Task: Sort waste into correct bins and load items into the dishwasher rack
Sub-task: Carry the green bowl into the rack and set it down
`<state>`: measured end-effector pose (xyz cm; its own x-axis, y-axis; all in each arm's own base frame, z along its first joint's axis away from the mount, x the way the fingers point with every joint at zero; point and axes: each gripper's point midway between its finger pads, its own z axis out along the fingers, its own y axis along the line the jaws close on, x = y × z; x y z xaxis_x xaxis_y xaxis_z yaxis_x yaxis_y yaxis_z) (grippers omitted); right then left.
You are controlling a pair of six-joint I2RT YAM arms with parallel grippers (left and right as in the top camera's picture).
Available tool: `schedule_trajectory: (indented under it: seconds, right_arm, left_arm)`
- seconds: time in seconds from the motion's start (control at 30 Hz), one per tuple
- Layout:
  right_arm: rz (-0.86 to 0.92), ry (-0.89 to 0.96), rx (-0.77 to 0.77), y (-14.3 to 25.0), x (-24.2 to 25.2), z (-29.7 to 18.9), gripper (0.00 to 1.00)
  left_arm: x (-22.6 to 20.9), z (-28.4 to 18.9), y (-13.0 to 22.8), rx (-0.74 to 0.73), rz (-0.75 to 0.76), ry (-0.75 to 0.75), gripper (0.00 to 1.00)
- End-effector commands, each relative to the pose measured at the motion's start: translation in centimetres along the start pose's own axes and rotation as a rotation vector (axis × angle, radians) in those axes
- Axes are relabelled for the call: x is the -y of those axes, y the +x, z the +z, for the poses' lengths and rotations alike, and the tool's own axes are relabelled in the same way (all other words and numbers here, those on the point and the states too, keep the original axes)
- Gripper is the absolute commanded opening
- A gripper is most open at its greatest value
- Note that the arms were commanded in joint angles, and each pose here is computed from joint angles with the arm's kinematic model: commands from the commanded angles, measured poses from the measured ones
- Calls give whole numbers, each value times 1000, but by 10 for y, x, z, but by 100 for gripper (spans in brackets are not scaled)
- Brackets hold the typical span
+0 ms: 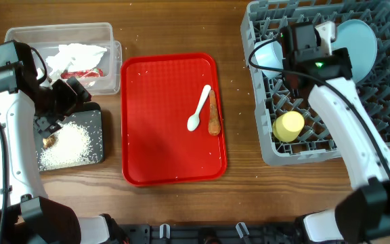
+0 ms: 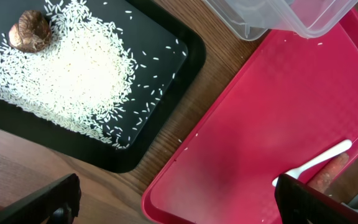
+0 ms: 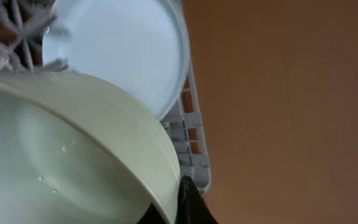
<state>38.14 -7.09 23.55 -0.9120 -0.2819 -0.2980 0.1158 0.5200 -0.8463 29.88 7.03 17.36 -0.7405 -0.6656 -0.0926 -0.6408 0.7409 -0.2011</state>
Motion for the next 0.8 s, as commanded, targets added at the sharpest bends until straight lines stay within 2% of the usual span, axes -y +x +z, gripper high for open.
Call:
schedule_trajectory:
  seconds: [0.0,0.2,0.3,0.5,0.77]
  right_arm:
    - [-192,29,-37,-4,-19,17,4]
    - [-311,57,-55,-13,-43,34,4]
    - [-280,148,-64,-21,-35,42,4]
    - [-236,175,-37,-34,-30,45,4]
    - [-304,38,-2,-33,-58,45,4]
  left_arm:
    - [3,-5,-2,12,-2,18,100]
    - [3,-5,-2,12,-2,18,100]
    - [3,-5,-2,12,-2,18,100]
    - [3,-5,-2,12,-2,18,100]
    - [3,-5,-2,12,-2,18,100]
